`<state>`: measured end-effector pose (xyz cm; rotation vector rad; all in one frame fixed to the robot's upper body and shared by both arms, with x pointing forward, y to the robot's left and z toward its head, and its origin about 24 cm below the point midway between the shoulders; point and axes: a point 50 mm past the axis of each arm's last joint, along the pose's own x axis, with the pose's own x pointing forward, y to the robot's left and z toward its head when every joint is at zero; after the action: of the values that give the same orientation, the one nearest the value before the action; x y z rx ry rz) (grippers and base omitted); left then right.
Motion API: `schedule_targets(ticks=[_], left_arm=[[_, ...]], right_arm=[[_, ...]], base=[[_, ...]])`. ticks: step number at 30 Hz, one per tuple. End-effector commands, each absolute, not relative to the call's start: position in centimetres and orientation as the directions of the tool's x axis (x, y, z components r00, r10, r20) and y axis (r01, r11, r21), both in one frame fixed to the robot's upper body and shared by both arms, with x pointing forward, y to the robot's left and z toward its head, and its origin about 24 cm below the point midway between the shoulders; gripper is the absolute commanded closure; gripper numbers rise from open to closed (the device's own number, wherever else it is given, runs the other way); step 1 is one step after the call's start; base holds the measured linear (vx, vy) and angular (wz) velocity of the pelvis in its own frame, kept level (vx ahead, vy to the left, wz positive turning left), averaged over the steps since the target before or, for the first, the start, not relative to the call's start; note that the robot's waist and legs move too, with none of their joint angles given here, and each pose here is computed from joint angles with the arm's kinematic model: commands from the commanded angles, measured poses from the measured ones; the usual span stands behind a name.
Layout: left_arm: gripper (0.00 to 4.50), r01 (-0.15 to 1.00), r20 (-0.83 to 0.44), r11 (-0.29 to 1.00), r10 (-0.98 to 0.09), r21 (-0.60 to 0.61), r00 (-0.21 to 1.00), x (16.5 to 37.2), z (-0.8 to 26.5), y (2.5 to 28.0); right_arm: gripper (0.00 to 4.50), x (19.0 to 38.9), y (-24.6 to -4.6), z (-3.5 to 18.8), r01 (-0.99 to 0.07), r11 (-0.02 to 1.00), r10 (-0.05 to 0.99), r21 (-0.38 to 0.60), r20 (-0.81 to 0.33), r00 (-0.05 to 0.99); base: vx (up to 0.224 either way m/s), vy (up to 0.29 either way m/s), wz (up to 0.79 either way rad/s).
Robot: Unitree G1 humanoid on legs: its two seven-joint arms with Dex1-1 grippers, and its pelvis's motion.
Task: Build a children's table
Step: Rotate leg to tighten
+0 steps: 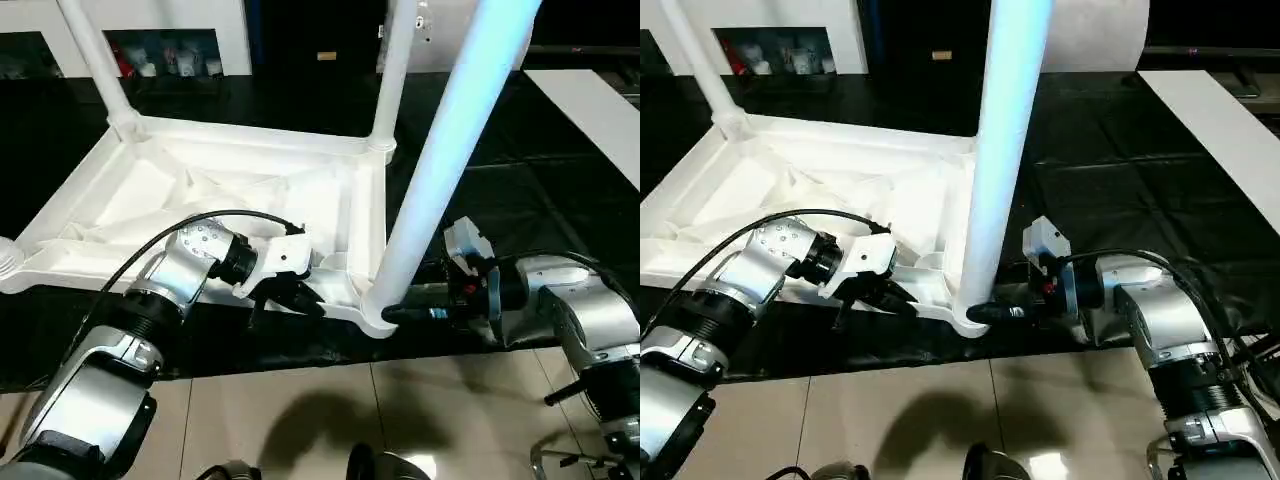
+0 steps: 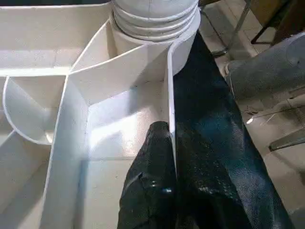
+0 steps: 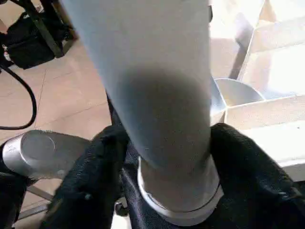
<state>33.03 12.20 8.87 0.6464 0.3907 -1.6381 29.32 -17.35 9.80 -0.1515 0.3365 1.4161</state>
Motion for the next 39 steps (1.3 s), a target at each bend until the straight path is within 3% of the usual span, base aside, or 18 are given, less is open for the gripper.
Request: schedule_targets(ticks=[1, 6, 10, 14, 17, 18, 20, 21, 24, 27, 28, 29, 30, 33, 35, 39], left_arm=[[4.50, 0.964, -0.608, -0.228, -0.787, 0.138, -0.099, 33.1, 9.7, 11.6], [4.50, 0.965, -0.605, -0.225, -0.790, 0.133, -0.101, 33.0, 9.7, 11.6], [4.50, 0.968, -0.599, -0.216, -0.794, 0.126, -0.100, 33.0, 9.6, 11.6], [4.50, 0.987, -0.578, -0.115, -0.816, 0.112, -0.029, 33.3, 9.7, 11.4], [4.50, 0.993, -0.542, 0.054, -0.834, 0.107, 0.104, 34.1, 9.9, 10.7], [4.50, 0.993, -0.542, 0.054, -0.834, 0.107, 0.104, 34.1, 9.9, 10.7], [4.50, 0.984, -0.512, 0.149, -0.840, 0.101, 0.179, 34.6, 10.1, 10.0], [4.50, 0.983, -0.511, 0.152, -0.840, 0.100, 0.182, 34.6, 10.1, 10.0], [4.50, 0.937, -0.467, 0.339, -0.817, 0.084, 0.338, 35.7, 10.6, 8.4], [4.50, 0.881, -0.447, 0.464, -0.771, 0.094, 0.454, 36.5, 10.8, 7.5], [4.50, 0.833, -0.425, 0.543, -0.733, 0.103, 0.531, 37.0, 11.0, 6.9], [4.50, 0.823, -0.420, 0.559, -0.726, 0.102, 0.545, 37.0, 11.0, 6.7], [4.50, 0.820, -0.418, 0.563, -0.723, 0.102, 0.549, 37.1, 11.0, 6.6], [4.50, 0.799, -0.410, 0.592, -0.706, 0.106, 0.578, 37.1, 11.2, 6.2], [4.50, 0.796, -0.412, 0.595, -0.703, 0.107, 0.580, 37.1, 11.2, 6.1], [4.50, 0.823, -0.428, 0.551, -0.716, 0.139, 0.551, 36.9, 10.9, 6.6]], right_arm=[[1.99, 29.6, -17.0, 10.0, -0.985, 0.137, 0.948, 0.104, -0.301, 0.100], [2.43, 29.4, -16.7, 10.0, -0.983, 0.128, 0.957, 0.129, -0.278, 0.088], [2.49, 29.1, -16.4, 10.0, -0.982, 0.117, 0.963, 0.149, -0.258, 0.075], [2.51, 28.2, -15.6, 9.7, -0.974, 0.125, 0.973, 0.189, -0.215, 0.084], [2.51, 28.3, -14.0, 8.9, -0.955, 0.249, 0.949, 0.159, -0.239, 0.208], [2.51, 28.3, -14.0, 8.9, -0.955, 0.249, 0.949, 0.159, -0.239, 0.208], [2.51, 29.3, -12.6, 8.4, -0.905, 0.395, 0.903, 0.156, -0.248, 0.352], [2.52, 29.3, -12.6, 8.4, -0.903, 0.400, 0.901, 0.156, -0.248, 0.356], [2.53, 31.0, -9.9, 8.0, -0.784, 0.598, 0.793, 0.170, -0.273, 0.545], [2.54, 32.1, -8.0, 7.9, -0.679, 0.715, 0.694, 0.168, -0.291, 0.658], [2.54, 32.9, -6.9, 7.9, -0.603, 0.783, 0.619, 0.155, -0.294, 0.728], [2.54, 33.1, -6.6, 7.9, -0.585, 0.797, 0.601, 0.149, -0.291, 0.744], [2.00, 33.1, -6.5, 8.0, -0.584, 0.798, 0.600, 0.150, -0.287, 0.747], [1.85, 33.5, -5.9, 8.5, -0.554, 0.816, 0.579, 0.168, -0.236, 0.781], [1.50, 33.5, -5.8, 8.5, -0.553, 0.815, 0.579, 0.173, -0.235, 0.781], [1.28, 33.3, -7.3, 8.6, -0.560, 0.816, 0.579, 0.145, -0.218, 0.786]], base=[[0.000, 0.000, 0.00], [0.000, 0.000, 0.00], [0.000, 0.000, 0.00], [0.000, 0.000, 0.00], [0.000, 0.000, 0.00], [0.000, 0.000, 0.00], [0.000, 0.000, 0.00], [0.000, 0.000, 0.00], [0.000, 0.000, 0.00], [0.000, 0.000, 0.00], [0.000, 0.000, 0.00], [0.000, 0.000, 0.00], [0.000, 0.000, 0.00], [0.000, 0.000, 0.00], [0.000, 0.000, 0.00], [0.000, 0.000, 0.00]])
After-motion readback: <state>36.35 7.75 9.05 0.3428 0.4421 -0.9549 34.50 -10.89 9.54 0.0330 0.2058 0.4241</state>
